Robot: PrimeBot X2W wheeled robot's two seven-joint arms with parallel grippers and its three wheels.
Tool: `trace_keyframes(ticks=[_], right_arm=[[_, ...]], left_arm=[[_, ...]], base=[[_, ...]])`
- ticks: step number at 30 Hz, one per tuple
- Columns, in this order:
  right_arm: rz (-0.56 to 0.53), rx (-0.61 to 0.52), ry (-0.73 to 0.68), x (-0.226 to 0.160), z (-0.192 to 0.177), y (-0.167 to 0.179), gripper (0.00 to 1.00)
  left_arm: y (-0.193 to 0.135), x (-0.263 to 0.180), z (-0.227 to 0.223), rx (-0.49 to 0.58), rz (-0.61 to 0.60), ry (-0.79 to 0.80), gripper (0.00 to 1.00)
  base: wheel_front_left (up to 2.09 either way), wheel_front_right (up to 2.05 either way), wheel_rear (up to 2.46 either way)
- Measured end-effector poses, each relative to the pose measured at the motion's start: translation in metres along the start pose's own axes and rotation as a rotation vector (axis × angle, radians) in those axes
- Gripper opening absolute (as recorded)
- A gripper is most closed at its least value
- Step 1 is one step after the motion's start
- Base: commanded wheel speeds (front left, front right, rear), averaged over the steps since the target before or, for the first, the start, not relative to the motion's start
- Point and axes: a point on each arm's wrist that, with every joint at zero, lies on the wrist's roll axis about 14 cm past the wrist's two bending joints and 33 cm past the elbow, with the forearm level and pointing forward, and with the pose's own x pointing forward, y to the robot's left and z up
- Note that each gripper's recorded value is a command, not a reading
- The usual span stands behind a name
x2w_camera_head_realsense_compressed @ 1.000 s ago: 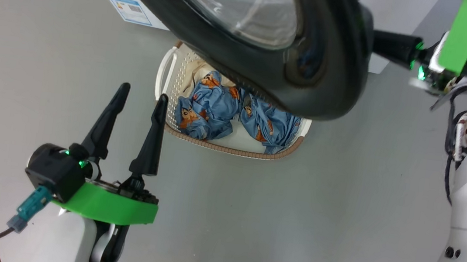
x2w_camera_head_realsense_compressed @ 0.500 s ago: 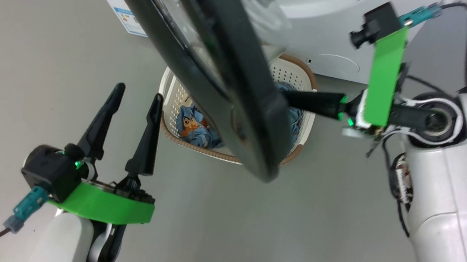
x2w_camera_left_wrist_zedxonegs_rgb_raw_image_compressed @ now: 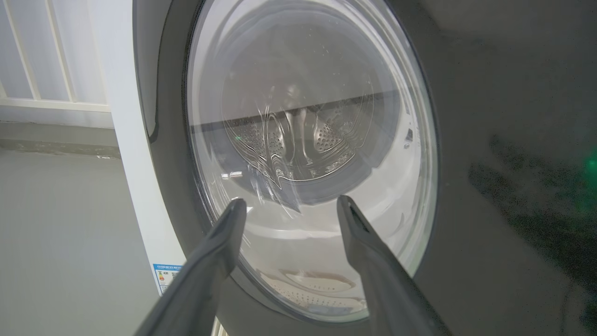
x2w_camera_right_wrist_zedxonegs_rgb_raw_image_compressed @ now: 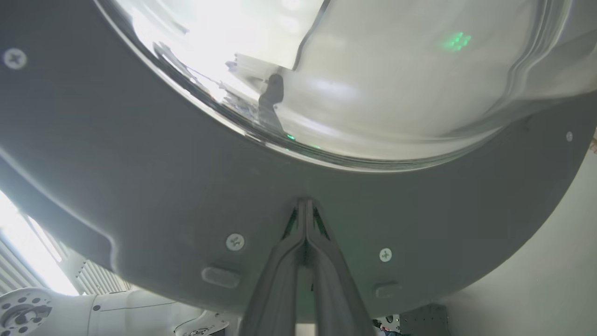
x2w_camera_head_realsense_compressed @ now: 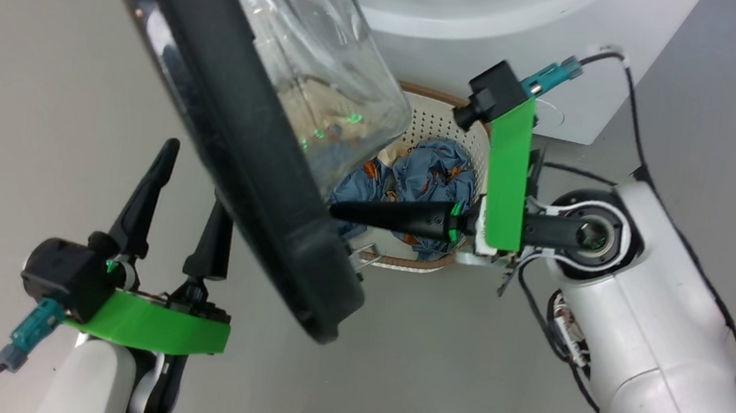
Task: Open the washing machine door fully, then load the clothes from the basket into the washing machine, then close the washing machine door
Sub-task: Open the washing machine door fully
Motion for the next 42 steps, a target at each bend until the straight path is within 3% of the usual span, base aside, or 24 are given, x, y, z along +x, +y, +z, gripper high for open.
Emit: trace_keyframes(ticks=[8, 18, 41, 42], right_arm=[[0.019, 0.018, 0.023, 0.014, -0.015, 0.006, 0.0], [0.002, 0.035, -0.066, 0.004, -0.012, 0.01, 0.0], [0.023, 0.181, -0.506, -0.077, -0.034, 0.015, 0.0], [0.028, 0.188, -0.537, -0.082, -0.033, 0.016, 0.15]], left_arm=[[0.001, -0.002, 0.004, 0.005, 0.004, -0.008, 1.0], [0.001, -0.014, 0.005, 0.004, 0.012, -0.002, 1.0], [-0.005, -0.047, 0.015, 0.011, -0.011, -0.009, 1.0], [-0.006, -0.047, 0.016, 0.01, -0.013, -0.011, 1.0]], base=[[0.0, 0.0, 0.0], [0.0, 0.0, 0.0], [0.0, 0.0, 0.0], [0.0, 0.0, 0.0]])
